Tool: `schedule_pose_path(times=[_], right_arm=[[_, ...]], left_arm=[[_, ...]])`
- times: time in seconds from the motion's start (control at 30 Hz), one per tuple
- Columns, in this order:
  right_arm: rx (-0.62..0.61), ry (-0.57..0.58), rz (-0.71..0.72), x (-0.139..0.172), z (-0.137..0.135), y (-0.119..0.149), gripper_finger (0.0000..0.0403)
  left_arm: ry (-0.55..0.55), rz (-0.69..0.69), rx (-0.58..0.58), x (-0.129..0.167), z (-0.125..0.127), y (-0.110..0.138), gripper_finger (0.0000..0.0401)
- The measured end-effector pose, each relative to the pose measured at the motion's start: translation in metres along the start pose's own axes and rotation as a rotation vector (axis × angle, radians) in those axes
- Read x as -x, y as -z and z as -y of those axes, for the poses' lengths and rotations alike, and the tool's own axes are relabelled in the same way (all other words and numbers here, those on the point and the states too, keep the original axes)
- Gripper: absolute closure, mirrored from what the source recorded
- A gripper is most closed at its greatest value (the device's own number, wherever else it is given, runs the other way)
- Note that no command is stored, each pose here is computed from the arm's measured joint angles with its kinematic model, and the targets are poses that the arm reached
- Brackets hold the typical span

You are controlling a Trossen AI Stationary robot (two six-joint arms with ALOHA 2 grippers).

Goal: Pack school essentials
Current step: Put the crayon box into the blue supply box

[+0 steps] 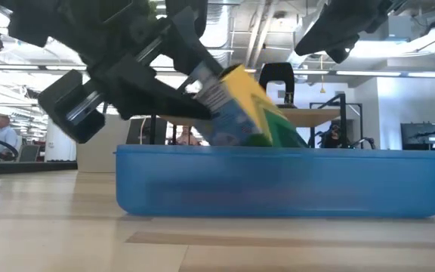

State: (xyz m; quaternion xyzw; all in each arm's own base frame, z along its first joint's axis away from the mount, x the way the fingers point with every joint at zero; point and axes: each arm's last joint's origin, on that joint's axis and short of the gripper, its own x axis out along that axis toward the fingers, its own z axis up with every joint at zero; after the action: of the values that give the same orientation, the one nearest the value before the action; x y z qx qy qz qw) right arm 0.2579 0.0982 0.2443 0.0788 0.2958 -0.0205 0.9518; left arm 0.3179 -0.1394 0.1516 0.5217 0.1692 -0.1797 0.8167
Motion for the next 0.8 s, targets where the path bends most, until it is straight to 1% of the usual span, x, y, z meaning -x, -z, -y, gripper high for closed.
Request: schedule_pose_path(times=[0.23, 0.3, 0.4, 0.57, 0.8], right_arm=[[-0.001, -0.003, 0.004, 0.0, 0.0, 0.0, 0.0367], [-0.001, -0.003, 0.004, 0.0, 0.0, 0.0, 0.0367], [-0.001, -0.003, 0.004, 0.0, 0.0, 0.0, 0.0366], [-0.003, -0.007, 0.011, 0.0, -0.001, -0.001, 0.0366], [-0.004, -0.01, 0.014, 0.0, -0.001, -0.002, 0.0366]], left_arm=[[-0.03, -0.082, -0.042, 0.006, 0.012, -0.012, 0.0214], [-0.018, -0.102, -0.055, 0.009, 0.016, -0.014, 0.0211], [0.017, -0.119, -0.041, 0.011, 0.021, -0.015, 0.0209], [0.037, -0.149, -0.019, 0.014, 0.027, -0.017, 0.0208], [0.059, -0.212, -0.001, 0.019, 0.026, -0.014, 0.0208]])
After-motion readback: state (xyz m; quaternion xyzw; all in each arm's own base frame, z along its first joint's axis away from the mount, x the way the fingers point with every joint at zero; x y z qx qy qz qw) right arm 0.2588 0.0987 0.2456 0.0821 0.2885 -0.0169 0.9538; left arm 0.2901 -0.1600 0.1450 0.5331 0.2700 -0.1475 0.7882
